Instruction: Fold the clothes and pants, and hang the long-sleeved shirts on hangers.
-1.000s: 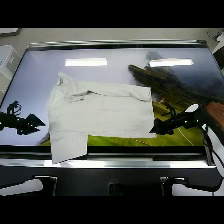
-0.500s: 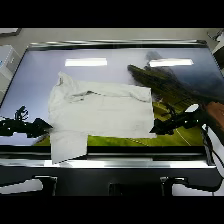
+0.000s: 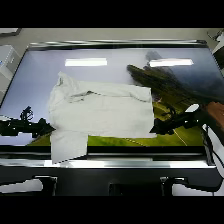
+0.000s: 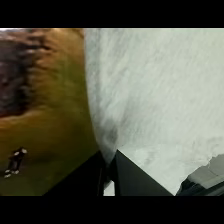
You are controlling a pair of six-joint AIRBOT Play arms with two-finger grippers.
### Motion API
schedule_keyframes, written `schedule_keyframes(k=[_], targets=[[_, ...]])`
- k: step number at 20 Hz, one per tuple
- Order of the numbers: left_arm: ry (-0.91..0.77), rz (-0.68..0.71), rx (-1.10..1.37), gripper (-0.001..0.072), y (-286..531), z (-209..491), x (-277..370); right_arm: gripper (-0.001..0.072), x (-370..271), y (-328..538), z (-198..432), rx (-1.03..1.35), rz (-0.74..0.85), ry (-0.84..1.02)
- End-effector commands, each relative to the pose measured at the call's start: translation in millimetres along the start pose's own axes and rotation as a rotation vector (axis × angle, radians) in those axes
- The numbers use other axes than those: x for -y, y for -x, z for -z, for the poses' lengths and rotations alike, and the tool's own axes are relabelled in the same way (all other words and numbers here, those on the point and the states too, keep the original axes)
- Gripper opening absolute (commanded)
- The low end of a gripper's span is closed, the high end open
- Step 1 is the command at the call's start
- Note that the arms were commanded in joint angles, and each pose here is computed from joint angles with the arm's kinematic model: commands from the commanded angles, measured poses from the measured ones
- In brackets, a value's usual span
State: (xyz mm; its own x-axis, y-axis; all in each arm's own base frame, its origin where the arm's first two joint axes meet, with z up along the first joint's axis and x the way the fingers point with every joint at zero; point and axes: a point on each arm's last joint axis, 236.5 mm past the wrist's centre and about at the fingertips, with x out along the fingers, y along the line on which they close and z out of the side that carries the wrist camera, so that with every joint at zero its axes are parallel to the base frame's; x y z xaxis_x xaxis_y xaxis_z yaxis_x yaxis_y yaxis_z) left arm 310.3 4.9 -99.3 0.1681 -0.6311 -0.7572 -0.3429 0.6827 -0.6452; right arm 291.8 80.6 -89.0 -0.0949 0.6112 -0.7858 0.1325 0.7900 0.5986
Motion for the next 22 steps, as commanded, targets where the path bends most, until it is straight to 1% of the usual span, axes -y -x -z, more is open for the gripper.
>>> schedule_keyframes(k=[1,4,6,8,10,12,14,16,18,20,22], targets=[[-0.019,0.061,0.020,0.0025,2,-7,18,0.0032,-11,6,-6,0.042,-0.021,0.024],[-0.064,0.163,0.093,0.0024,18,-32,56,0.0031,-43,28,-28,0.174,-0.094,0.082],[-0.148,0.171,0.141,0.0024,34,-52,86,0.0030,-65,55,-56,0.310,-0.114,0.119],[-0.255,0.165,0.193,0.0024,53,-74,126,0.0030,-90,85,-85,0.437,-0.073,0.210],[-0.374,0.165,0.274,0.0024,80,-97,179,0.0030,-125,114,-116,0.563,0.003,0.314],[-0.503,0.164,0.391,0.0024,118,-116,236,0.0030,-164,158,-150,0.750,0.085,0.394],[-0.610,0.120,0.529,0.0024,167,-129,284,0.0030,-202,212,-170,0.936,0.135,0.450],[-0.693,0.073,0.666,0.0024,222,-129,324,0.0031,-235,265,-172,1.067,0.150,0.495],[-0.774,0.051,0.819,0.0024,282,-115,364,0.0031,-268,317,-159,1.177,0.154,0.555],[-0.845,0.036,0.979,0.0024,341,-82,397,0.0031,-303,363,-129,1.266,0.130,0.622],[-0.887,-0.005,1.096,0.0024,383,-33,409,0.0030,-330,395,-84,1.308,0.118,0.684]])
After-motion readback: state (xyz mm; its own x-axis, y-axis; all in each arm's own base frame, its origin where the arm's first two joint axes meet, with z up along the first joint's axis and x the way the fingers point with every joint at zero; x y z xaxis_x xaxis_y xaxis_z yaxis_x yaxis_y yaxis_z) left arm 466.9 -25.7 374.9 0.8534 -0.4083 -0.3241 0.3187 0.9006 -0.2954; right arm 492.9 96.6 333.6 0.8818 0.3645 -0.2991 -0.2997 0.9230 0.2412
